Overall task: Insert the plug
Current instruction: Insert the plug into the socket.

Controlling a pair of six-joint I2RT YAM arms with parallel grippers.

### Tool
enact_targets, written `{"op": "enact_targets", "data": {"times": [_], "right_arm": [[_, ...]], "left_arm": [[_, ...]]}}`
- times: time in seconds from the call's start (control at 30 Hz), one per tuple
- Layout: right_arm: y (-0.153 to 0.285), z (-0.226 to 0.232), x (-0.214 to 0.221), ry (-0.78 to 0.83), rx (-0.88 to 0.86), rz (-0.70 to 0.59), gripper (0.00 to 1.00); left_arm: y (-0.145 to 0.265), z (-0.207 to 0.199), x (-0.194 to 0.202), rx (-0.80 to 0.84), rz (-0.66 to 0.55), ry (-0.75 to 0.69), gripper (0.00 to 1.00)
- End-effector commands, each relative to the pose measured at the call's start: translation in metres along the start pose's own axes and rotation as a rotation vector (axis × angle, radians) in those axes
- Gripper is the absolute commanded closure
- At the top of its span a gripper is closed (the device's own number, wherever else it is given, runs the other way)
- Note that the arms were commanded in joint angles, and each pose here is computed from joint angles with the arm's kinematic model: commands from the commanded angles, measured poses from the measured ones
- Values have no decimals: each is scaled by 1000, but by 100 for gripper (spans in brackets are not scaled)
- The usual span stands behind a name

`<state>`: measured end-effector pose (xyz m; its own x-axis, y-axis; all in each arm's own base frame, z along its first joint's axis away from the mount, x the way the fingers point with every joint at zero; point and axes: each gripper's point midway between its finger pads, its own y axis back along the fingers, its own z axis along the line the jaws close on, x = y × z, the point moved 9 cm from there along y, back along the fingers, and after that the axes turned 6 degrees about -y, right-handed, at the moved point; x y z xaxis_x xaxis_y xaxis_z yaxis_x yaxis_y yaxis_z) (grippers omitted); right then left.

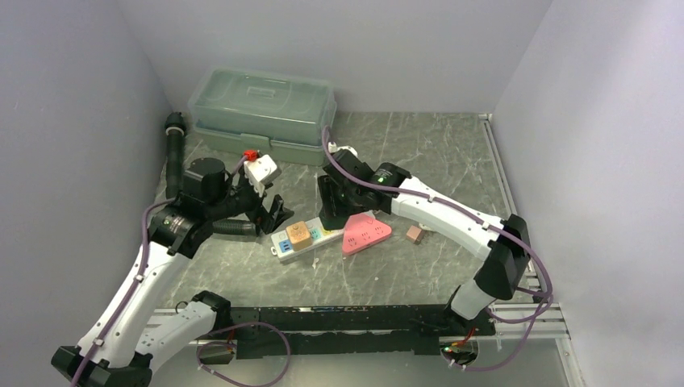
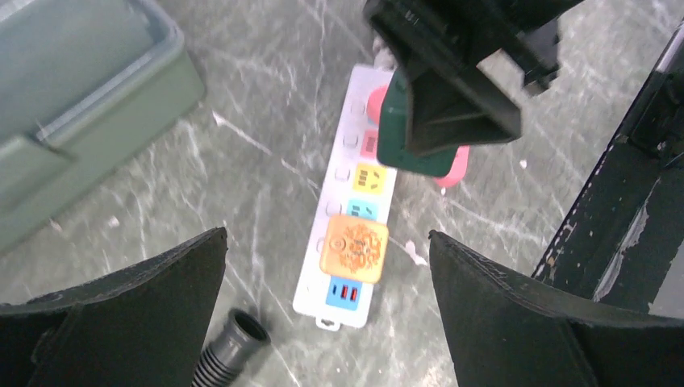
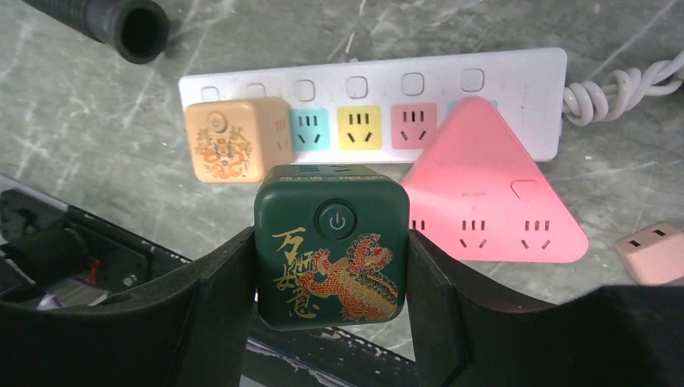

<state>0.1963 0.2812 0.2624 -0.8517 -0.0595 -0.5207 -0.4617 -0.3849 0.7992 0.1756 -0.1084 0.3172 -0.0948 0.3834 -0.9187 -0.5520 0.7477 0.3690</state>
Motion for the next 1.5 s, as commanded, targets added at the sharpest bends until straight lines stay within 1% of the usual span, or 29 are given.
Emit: {"op": "enact_targets", "data": {"times": [0.0,0.23,0.37,0.5,0.63,0.77,0.83,0.93,1.13,1.47], "right_arm": [[-6,0,5,20,62,-20,100],[-26,4,17,51,143,-6,100],[-38,6,20,59,159,-13,100],[-50,8,19,64,159,-26,100],[-62,8,19,70,177,-43,100],[-68,8,18,71,178,-76,100],[-72,7,18,76,189,-84,100],[-77,5,19,83,198,-95,100],[-87,0,23,102,219,-94,100],[-88,0,24,102,205,-107,100]], "left_arm": [[3,-5,27,-65,116,127,0],[3,-6,38,-108,150,166,0],[1,-7,39,-92,154,185,1],[0,-6,42,-117,167,216,1],[0,-5,47,-167,188,280,1],[-2,-3,53,-172,198,313,1],[-4,-3,56,-174,211,368,1],[-6,-1,59,-174,223,403,1],[-6,1,63,-170,232,433,1],[-7,1,68,-161,243,439,1]]}}
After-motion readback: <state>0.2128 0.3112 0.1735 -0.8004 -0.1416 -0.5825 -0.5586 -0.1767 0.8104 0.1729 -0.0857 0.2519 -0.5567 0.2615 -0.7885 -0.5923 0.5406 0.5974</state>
